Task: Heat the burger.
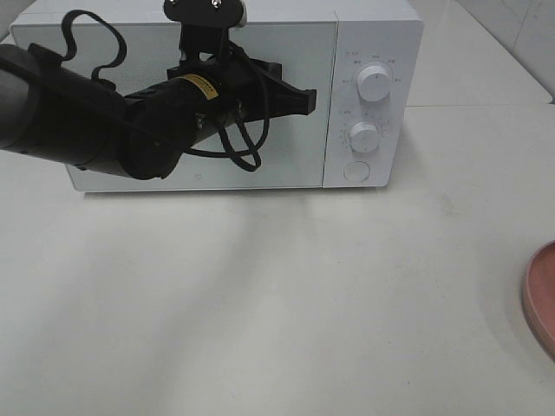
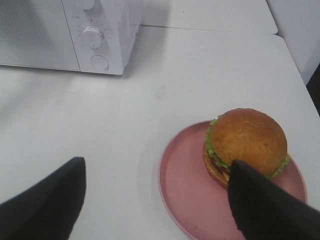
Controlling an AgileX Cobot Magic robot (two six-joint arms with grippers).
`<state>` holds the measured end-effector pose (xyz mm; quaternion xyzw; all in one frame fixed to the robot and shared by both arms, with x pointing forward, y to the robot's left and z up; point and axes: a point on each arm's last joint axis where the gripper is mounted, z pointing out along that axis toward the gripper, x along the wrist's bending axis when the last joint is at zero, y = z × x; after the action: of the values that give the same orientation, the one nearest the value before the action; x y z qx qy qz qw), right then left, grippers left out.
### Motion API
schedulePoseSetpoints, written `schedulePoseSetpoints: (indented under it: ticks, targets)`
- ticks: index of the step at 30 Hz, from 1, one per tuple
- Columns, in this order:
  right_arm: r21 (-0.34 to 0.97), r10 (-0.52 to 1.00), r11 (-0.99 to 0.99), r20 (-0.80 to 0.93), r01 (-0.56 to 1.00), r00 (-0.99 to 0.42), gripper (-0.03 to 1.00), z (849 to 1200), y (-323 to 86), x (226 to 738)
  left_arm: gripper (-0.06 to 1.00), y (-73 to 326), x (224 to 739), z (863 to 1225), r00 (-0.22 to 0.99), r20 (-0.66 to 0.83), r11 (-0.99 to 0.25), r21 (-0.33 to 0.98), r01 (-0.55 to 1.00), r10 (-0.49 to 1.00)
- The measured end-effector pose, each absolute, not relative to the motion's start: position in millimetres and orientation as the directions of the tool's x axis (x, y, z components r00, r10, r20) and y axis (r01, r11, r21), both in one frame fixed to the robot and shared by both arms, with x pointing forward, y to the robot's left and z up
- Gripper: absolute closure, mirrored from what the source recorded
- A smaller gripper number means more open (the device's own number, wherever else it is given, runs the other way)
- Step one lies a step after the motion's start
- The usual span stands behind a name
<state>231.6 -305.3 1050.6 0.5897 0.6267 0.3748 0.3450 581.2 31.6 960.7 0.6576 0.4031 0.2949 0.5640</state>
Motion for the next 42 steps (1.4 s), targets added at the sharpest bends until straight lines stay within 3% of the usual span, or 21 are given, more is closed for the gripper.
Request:
schedulePoseSetpoints:
  ticks: [12,20,21,22,23,24,25,27,28,30,42]
  targets:
    - [0.877,0.998,0.024,0.01,0.48,-0.067,0.21,1050.6,-305.3,231.6,0.94,28.8,566.2,957.7,0.517,-0.087,-0.072,0.958,0.279,0.852]
    - [0.877,0.998,0.024,0.01,0.48,-0.067,0.21,1050.6,-305.3,231.6,0.94,29.4,518.2,956.8,0.594,-0.096,-0.204,0.885,0.418,0.799]
    - [0.877,0.998,0.024,0.01,0.48,-0.067,0.21,1050.6,-305.3,231.6,0.92,30.6,515.1,956.6,0.599,-0.101,-0.227,0.866,0.446,0.794]
    - [0.877,0.998,0.024,0.01,0.48,-0.067,0.21,1050.6,-305.3,231.6,0.79,32.9,509.3,955.2,0.608,-0.109,-0.271,0.824,0.498,0.786]
    - [0.877,0.998,0.024,0.01,0.48,-0.067,0.21,1050.6,-305.3,231.6,0.79,32.9,509.3,955.2,0.608,-0.109,-0.271,0.824,0.498,0.786]
    - [0.877,0.998,0.024,0.01,0.48,-0.067,0.21,1050.6,-305.3,231.6,0.69,34.2,505.9,954.5,0.613,-0.116,-0.296,0.797,0.527,0.781]
    - [0.877,0.998,0.024,0.01,0.48,-0.067,0.21,1050.6,-305.3,231.6,0.69,34.2,505.9,954.5,0.613,-0.116,-0.296,0.797,0.527,0.781]
    - [0.877,0.998,0.024,0.01,0.48,-0.067,0.21,1050.6,-305.3,231.6,0.21,40.1,492.3,956.0,0.631,-0.138,-0.382,0.691,0.613,0.763]
    - [0.877,0.998,0.024,0.01,0.48,-0.067,0.21,1050.6,-305.3,231.6,0.21,40.1,492.3,956.0,0.631,-0.138,-0.382,0.691,0.613,0.763]
    - [0.877,0.998,0.024,0.01,0.48,-0.067,0.21,1050.6,-305.3,231.6,0.01,45.1,482.5,961.2,0.643,-0.154,-0.431,0.623,0.653,0.751]
    - [0.877,0.998,0.024,0.01,0.48,-0.067,0.21,1050.6,-305.3,231.6,-0.04,78.1,449.0,994.0,0.712,-0.117,-0.625,0.398,0.672,0.692]
